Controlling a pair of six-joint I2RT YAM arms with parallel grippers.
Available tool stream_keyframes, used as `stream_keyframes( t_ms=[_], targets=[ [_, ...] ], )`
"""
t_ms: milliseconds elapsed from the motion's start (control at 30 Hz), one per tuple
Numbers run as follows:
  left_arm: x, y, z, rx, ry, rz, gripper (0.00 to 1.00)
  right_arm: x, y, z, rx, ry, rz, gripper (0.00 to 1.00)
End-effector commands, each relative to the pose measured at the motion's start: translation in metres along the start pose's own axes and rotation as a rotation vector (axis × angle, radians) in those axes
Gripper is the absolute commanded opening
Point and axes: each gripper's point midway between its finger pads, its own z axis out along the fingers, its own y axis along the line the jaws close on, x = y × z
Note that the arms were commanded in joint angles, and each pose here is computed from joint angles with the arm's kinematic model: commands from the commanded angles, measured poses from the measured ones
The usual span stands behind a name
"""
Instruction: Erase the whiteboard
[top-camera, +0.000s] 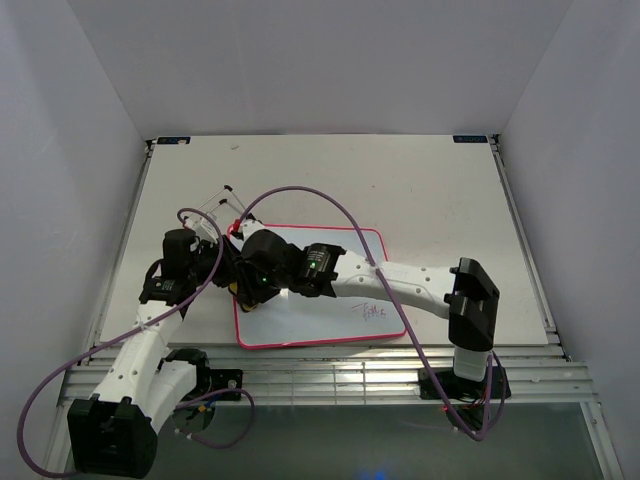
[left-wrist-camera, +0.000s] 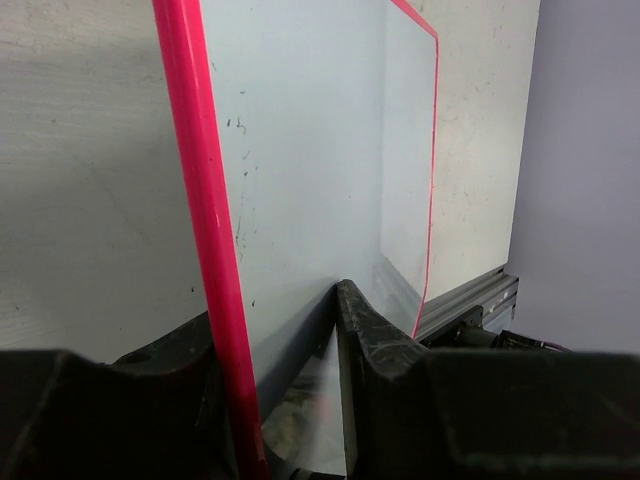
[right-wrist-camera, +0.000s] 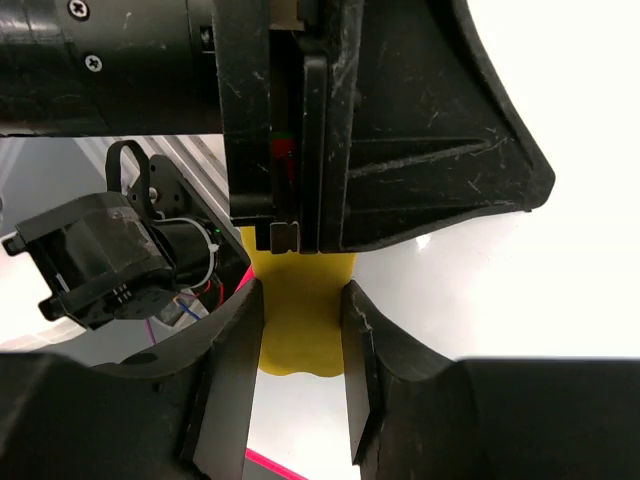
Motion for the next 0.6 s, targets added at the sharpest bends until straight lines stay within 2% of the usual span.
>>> stream_keyframes(
  t_ms=[0, 133, 300, 500, 567],
  targets=[
    [-0.037, -0.009, -0.004, -0.005, -0.155, 0.169, 0.0, -0.028, 0.019, 0.007, -0.031, -0.116, 0.072, 0.33],
    [-0.036, -0.011, -0.005, 0.006, -0.152, 0.172, 0.0, -0.027, -0.013, 0.011, 0.118, -0.133, 0.064, 0.33],
    [-0.035, -0.011, -0.004, 0.01, -0.144, 0.173, 0.0, -0.005, -0.061, 0.015, 0.246, -0.078, 0.067, 0.33],
    [-0.036, -0.008, -0.005, -0.008, -0.152, 0.17, 0.0, 0.026, -0.13, -0.006, 0.436, -0.021, 0.083, 0.33],
    [-0.038, -0.007, -0.005, -0.02, -0.16, 0.169, 0.0, 0.05, -0.157, -0.02, 0.48, 0.023, 0.101, 0.33]
  ],
)
